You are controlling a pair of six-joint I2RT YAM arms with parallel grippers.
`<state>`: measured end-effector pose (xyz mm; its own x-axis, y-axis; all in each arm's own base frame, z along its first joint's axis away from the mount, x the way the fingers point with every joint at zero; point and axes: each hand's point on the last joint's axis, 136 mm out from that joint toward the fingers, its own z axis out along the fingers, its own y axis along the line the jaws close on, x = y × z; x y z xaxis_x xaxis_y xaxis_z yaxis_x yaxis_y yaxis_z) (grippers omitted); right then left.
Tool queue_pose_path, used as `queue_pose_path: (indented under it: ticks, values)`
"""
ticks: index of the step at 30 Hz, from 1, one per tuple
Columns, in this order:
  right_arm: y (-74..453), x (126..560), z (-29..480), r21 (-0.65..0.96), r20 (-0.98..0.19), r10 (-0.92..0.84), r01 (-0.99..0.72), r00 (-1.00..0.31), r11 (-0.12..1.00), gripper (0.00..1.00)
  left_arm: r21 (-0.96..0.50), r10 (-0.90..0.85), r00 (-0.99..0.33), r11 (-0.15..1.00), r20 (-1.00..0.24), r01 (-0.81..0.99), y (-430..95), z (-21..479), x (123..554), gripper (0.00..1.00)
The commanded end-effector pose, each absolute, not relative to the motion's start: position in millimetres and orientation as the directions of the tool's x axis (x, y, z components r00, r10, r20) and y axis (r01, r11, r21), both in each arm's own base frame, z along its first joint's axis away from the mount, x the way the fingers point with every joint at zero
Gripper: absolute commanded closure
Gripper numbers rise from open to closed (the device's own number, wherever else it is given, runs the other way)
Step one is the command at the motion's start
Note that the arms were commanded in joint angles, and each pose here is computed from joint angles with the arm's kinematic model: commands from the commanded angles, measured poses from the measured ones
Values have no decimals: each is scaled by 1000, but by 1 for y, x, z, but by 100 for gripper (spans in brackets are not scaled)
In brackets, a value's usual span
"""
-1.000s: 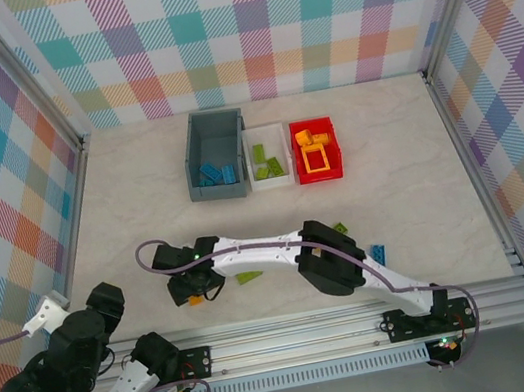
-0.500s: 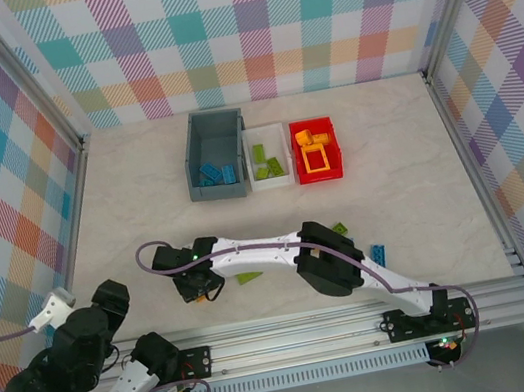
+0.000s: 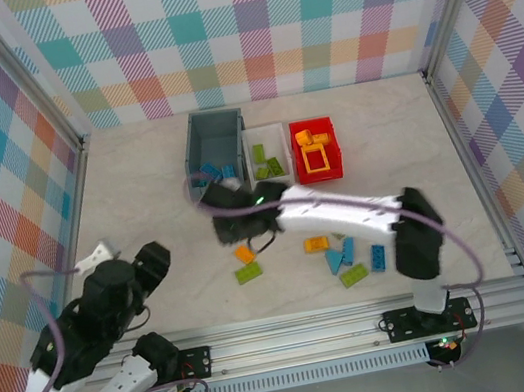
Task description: Sort the legos into containers by color
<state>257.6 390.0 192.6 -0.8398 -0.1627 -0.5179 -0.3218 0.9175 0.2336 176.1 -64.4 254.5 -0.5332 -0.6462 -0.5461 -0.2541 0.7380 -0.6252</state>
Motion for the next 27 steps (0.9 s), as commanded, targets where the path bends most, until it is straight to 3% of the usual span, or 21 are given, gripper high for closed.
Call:
queue_pose_path:
  ticks: [1, 6, 12, 23, 27]
  values:
    - [314, 303, 203, 134, -548, -116, -224, -828, 965, 64, -705, -604, -607, 702, -516, -99, -125, 277, 208, 35]
    - [230, 364, 205, 54, -552, -36, -79, -833, 995, 63, -703, -518, -709, 709, -478, -44, -192, 263, 247, 36]
    - [173, 435, 185, -69, -536, -3, 40, -844, 997, 64, -649, -392, -778, 760, -491, 27, -259, 242, 266, 36]
    - [148, 515, 137, -158, -475, 16, 103, -880, 982, 63, -580, -270, -825, 810, -497, 85, -319, 214, 279, 36]
    - [146, 527, 127, -179, -465, -2, 92, -885, 980, 54, -554, -245, -836, 828, -491, 83, -324, 206, 281, 36]
